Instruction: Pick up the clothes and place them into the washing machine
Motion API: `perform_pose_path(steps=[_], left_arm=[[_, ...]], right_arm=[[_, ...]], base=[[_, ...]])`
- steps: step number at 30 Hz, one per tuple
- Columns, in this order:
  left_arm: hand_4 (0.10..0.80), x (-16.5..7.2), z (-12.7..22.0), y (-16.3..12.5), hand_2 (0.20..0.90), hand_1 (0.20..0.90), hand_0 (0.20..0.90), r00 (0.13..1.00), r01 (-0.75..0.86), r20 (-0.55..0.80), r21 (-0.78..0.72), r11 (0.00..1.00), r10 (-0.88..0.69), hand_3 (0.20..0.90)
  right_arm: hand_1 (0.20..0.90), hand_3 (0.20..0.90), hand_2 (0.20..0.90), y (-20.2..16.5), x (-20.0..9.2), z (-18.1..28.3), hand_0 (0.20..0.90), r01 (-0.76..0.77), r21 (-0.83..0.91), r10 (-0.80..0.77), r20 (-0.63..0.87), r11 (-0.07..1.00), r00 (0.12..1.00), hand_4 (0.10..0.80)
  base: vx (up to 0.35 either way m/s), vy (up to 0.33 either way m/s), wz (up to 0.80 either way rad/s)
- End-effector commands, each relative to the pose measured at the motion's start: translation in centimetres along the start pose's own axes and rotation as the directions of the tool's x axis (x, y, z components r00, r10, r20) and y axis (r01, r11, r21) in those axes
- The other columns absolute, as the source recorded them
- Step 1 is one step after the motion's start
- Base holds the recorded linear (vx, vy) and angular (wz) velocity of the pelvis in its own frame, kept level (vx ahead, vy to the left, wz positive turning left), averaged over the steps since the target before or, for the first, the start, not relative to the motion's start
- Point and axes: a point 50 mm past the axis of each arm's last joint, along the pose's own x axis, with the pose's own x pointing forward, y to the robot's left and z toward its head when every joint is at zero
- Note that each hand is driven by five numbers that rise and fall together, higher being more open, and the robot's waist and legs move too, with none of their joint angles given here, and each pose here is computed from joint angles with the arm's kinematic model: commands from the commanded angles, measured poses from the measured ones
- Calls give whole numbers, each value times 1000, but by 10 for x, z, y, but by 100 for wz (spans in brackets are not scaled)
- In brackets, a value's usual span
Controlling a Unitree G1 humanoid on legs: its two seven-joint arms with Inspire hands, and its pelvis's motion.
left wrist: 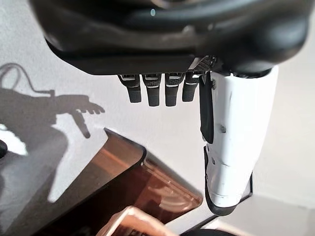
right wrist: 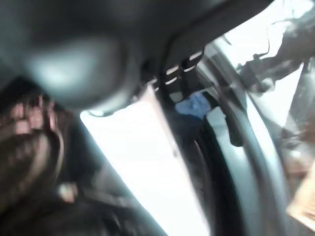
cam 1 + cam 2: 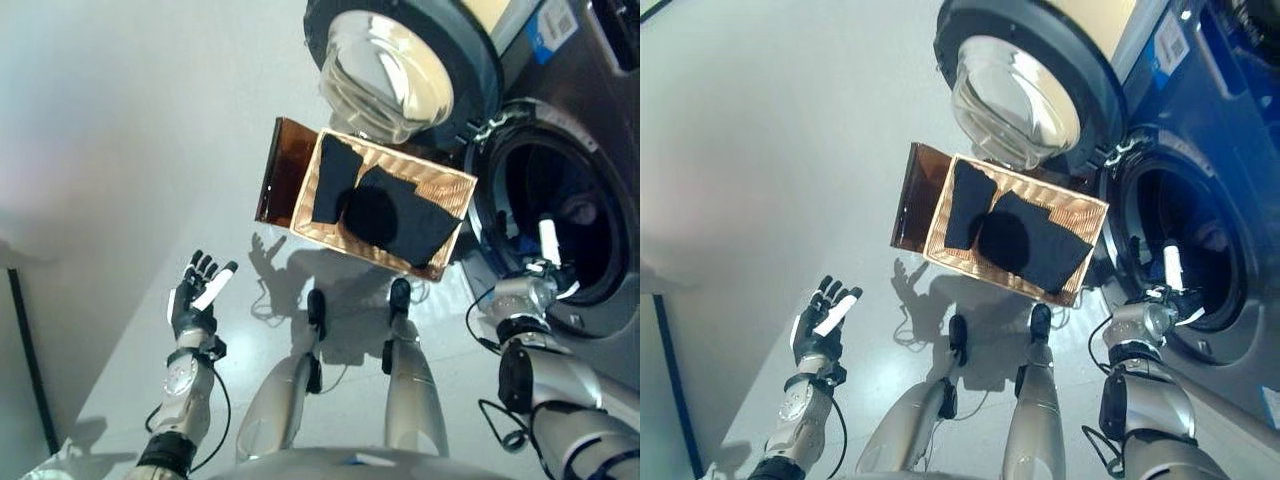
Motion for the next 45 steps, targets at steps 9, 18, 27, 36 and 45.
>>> perform_pose_path(steps=[9, 18, 27, 36, 45], left_arm=[[800, 3, 32, 25, 900, 900, 900, 978, -102, 188, 62, 993, 89, 900], [800, 6, 32, 18, 900, 900, 900, 975, -105, 205, 102, 989, 83, 900], [800, 8, 33, 12, 900, 900, 900, 975, -97, 213, 120, 988, 70, 900], [800, 9, 31, 9, 900, 900, 900, 978, -87, 200, 124, 988, 61, 900], [800, 9, 30, 7, 900, 900, 900, 978, -85, 200, 125, 989, 59, 900]], right_arm=[[900, 900, 900, 22, -33, -18, 900, -254, -622, 405, 111, 741, 907, 800], [900, 900, 900, 37, -52, -48, 900, -168, -948, 600, 30, 271, 800, 800], [900, 900, 900, 51, -76, -83, 900, -14, -989, 742, -119, -146, 660, 800], [900, 900, 900, 64, -93, -100, 900, 85, -951, 799, -199, -298, 568, 800], [900, 900, 900, 69, -99, -104, 900, 138, -935, 822, -209, -326, 529, 800]], base=[[4, -3, 4], [-1, -4, 6], [1, 0, 0], [0, 0, 0], [0, 0, 0]])
